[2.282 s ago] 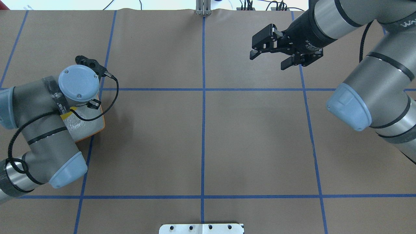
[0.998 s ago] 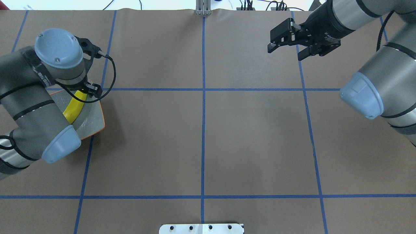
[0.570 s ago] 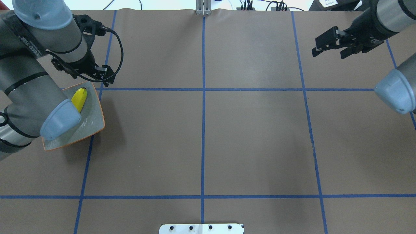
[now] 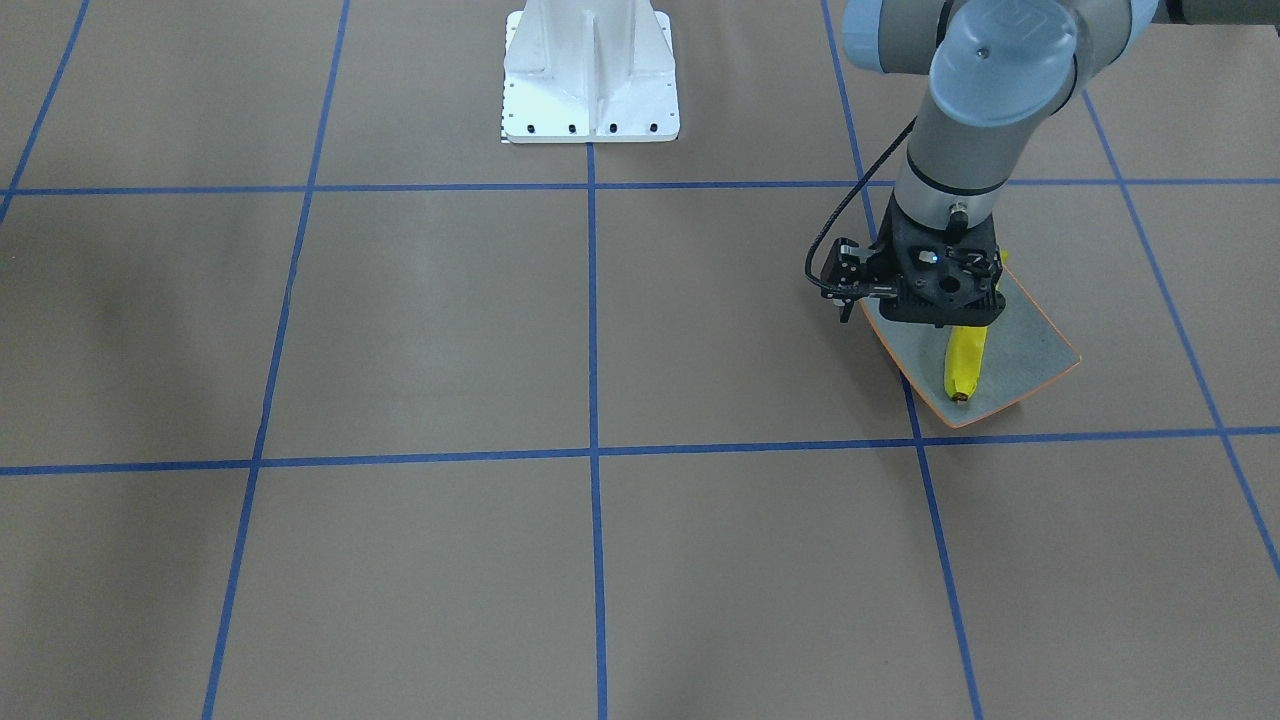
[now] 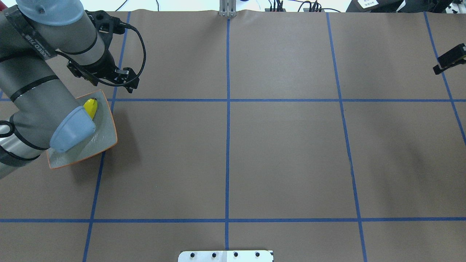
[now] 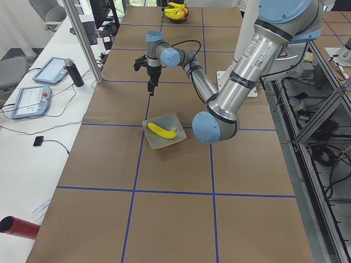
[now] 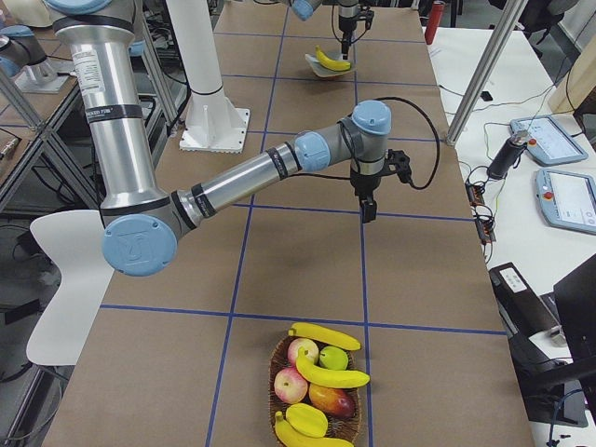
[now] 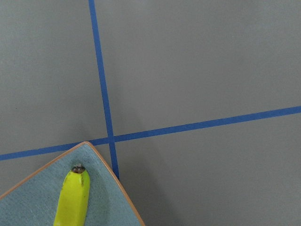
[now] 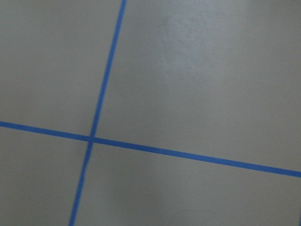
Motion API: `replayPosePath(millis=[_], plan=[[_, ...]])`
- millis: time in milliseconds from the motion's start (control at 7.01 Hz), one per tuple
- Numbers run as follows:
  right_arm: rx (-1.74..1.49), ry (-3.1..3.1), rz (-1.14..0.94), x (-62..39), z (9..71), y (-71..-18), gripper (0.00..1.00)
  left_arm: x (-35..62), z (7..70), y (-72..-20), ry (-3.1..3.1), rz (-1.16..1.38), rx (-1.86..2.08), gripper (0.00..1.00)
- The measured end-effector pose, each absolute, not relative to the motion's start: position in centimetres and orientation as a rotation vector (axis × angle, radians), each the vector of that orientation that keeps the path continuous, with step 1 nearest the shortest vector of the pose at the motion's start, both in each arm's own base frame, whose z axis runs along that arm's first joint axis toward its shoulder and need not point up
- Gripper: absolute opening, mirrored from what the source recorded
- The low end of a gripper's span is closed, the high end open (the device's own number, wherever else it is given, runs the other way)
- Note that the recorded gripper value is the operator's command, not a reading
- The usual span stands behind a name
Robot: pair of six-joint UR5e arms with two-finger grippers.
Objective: Transfer all bananas from basket to plate
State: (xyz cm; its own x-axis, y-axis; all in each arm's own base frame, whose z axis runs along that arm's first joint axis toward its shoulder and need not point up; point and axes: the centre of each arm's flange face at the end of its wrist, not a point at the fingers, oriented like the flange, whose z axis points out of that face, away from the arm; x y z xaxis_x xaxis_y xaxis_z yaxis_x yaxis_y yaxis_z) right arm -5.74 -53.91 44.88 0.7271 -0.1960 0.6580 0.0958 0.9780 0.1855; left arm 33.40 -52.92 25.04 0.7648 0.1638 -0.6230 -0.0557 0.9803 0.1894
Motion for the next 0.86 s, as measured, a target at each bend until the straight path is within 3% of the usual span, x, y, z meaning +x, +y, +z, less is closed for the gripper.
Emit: replayPosePath(millis=[856], plan=[[0.006,-0.389,-0.451,-8.5,56.7,-54.3,0.99,37.1,25.5,-52.4,0.742,0.108,0.166,1.0]])
